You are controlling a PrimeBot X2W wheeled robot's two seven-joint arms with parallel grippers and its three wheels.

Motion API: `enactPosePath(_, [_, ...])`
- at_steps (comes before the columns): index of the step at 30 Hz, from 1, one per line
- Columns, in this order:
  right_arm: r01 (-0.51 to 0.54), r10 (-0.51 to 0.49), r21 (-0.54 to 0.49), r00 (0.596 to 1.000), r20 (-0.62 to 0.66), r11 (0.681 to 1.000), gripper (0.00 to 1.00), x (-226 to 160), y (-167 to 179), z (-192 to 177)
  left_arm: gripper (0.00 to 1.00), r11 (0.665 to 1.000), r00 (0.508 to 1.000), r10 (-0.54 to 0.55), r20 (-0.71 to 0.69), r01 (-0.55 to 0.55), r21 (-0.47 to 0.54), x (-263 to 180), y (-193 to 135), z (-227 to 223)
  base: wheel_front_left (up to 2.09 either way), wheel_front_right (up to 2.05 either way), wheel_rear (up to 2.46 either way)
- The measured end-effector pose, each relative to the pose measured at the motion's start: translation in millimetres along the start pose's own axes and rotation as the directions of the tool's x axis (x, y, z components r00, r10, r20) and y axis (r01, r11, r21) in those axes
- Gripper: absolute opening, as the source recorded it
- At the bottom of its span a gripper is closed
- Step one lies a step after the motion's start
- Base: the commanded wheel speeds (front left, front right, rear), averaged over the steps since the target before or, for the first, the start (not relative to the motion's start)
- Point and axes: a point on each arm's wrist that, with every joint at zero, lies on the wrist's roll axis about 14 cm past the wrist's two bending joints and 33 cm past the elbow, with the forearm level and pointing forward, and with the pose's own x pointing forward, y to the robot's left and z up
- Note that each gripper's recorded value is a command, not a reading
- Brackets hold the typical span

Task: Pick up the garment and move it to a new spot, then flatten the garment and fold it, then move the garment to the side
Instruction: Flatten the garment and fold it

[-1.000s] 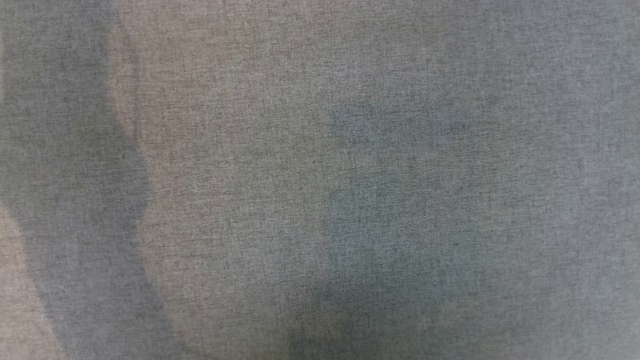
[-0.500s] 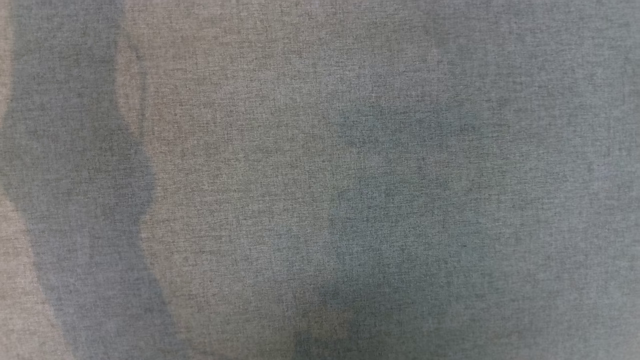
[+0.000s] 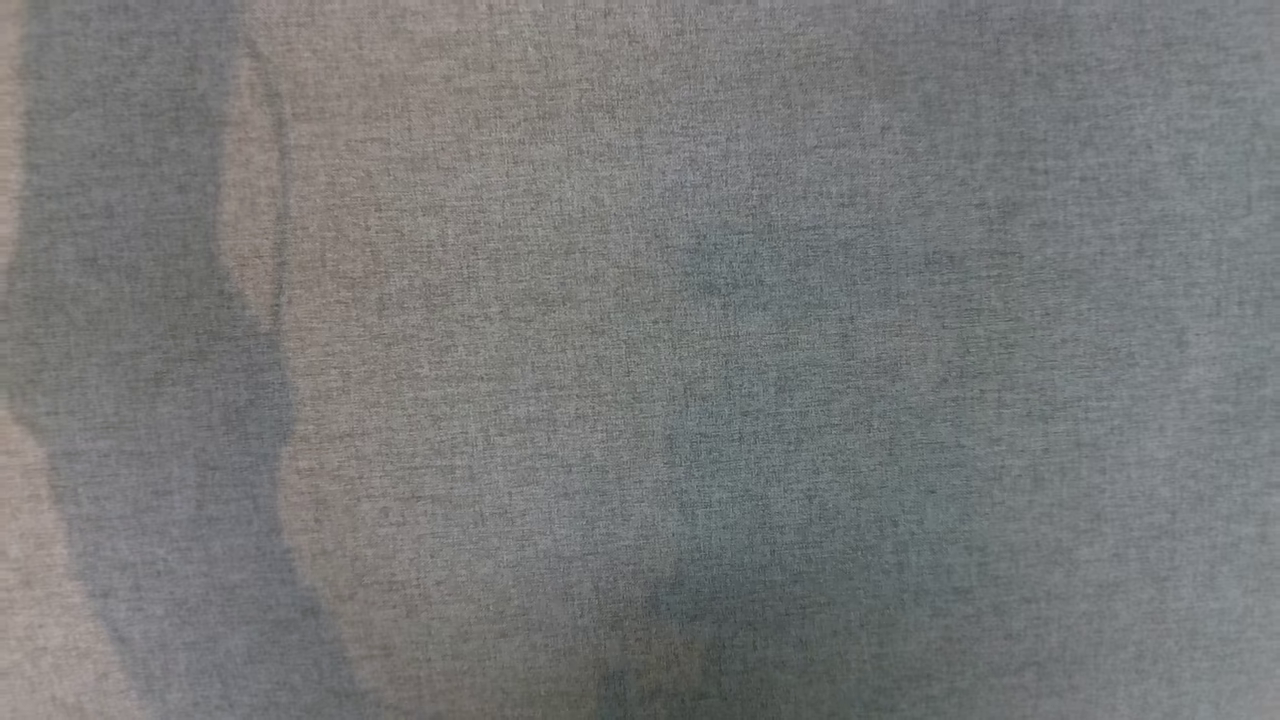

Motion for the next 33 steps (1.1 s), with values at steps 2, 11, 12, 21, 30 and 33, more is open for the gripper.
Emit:
enactPosePath(2, [0.000, 0.000, -0.008, 0.998, -0.067, 1.000, 0.00, -10, 0, -19, 0.00, 0.999, 1.000, -0.017, 0.003, 0.017, -0.029, -4, -5, -4, 0.00, 0.00, 0.00])
enactPosePath(11, [0.033, -0.016, 0.051, 0.956, -0.294, 0.998, 0.00, -75, 22, -83, 0.00, 0.990, 0.980, -0.121, -0.160, 0.108, -0.088, -49, -45, -61, 0.00, 0.00, 0.00])
enactPosePath(12, [0.034, -0.011, 0.064, 0.948, -0.318, 0.997, 0.00, -83, 28, -88, 0.00, 0.989, 0.974, -0.130, -0.185, 0.115, -0.091, -58, -49, -69, 0.00, 0.00, 0.00])
enactPosePath(21, [0.074, 0.028, 0.176, 0.856, -0.516, 0.982, 0.00, -167, 76, -112, 0.00, 0.963, 0.923, -0.222, -0.314, 0.157, -0.220, -149, -78, -120, 0.00, 0.00, 0.00])
enactPosePath(30, [0.100, 0.048, 0.208, 0.793, -0.607, 0.973, 0.00, -251, 111, -105, 0.00, 0.913, 0.886, -0.304, -0.350, 0.166, -0.373, -246, -123, -143, 0.00, 0.00, 0.00])
enactPosePath(33, [0.101, 0.048, 0.206, 0.787, -0.615, 0.973, 0.00, -275, 119, -102, 0.00, 0.890, 0.867, -0.340, -0.364, 0.171, -0.424, -280, -143, -150, 0.00, 0.00, 0.00])
